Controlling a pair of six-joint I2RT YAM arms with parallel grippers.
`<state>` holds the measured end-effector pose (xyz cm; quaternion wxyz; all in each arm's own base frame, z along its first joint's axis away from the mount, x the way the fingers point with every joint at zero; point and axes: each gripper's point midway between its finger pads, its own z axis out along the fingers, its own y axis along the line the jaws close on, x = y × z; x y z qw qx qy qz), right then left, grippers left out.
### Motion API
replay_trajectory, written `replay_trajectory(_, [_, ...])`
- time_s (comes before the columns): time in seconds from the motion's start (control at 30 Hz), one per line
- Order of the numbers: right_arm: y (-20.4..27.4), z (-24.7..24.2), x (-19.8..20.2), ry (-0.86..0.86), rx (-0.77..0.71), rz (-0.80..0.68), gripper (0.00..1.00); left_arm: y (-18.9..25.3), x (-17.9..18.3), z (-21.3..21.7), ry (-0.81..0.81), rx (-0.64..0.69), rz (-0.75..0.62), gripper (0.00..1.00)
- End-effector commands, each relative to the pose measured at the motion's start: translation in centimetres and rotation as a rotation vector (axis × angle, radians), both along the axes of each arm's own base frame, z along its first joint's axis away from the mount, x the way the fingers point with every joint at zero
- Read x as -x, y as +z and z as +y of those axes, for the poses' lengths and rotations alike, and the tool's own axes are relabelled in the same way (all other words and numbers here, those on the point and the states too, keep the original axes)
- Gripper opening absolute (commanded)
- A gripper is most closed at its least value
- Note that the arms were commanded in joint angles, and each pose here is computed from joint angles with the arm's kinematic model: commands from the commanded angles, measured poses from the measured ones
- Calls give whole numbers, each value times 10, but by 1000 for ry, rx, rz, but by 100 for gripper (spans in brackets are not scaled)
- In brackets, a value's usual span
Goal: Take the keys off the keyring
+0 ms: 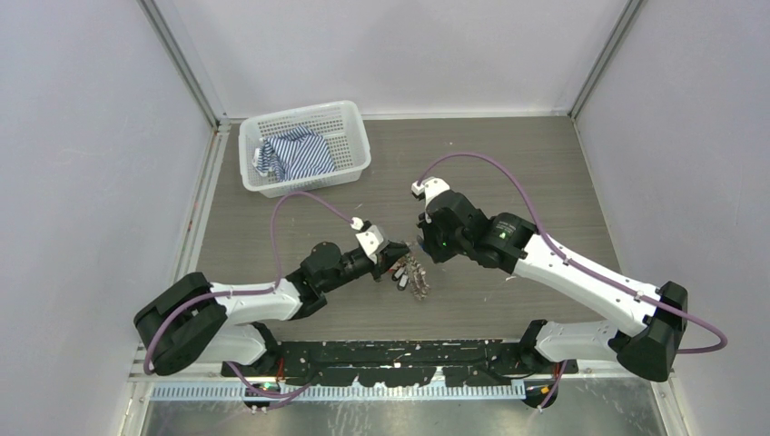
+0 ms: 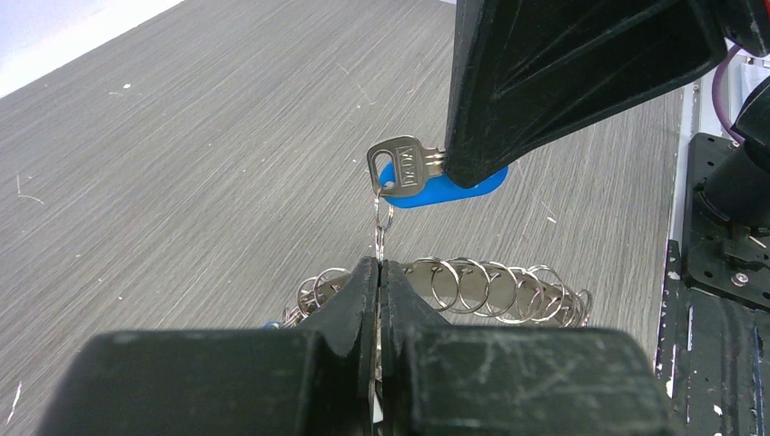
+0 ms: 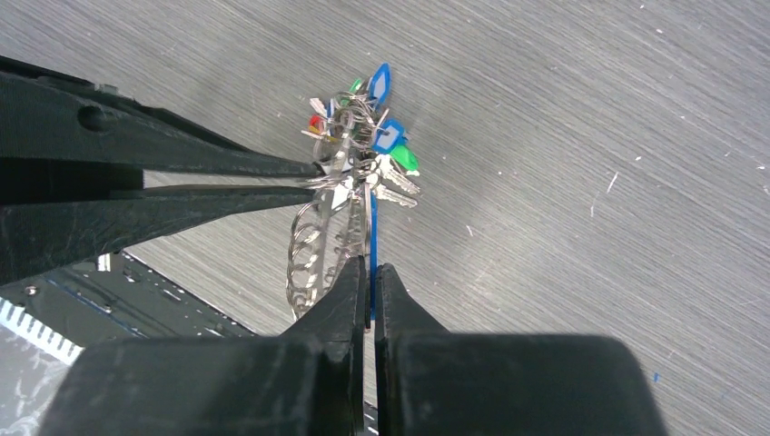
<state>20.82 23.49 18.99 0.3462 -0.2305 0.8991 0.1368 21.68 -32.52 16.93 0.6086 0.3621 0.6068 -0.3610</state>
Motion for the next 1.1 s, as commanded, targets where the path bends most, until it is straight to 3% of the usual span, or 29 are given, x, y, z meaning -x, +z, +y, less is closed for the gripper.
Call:
replay_trajectory(0.0, [26, -1, -16, -20, -27, -80, 1, 23, -2, 2, 21, 45, -32, 18])
replay_trajectory(0.07, [30, 2, -14, 0, -38, -81, 1, 26, -4, 3, 29, 36, -28, 30])
replay_trajectory(0.13, [33, 3, -12, 19, -47, -82, 1, 28, -3, 4, 28, 18, -35, 32])
replay_trajectory(0.33, [38, 5, -9, 43, -65, -85, 1, 32, -3, -1, -5, -22, -65, 30])
replay_trajectory(0.63, [42, 5, -6, 60, -65, -93, 1, 30, 5, -26, -123, -1, -3, 27])
replay_trajectory(1.07, [42, 8, -2, 75, -76, -90, 1, 22, -7, -32, -80, 20, 15, 25])
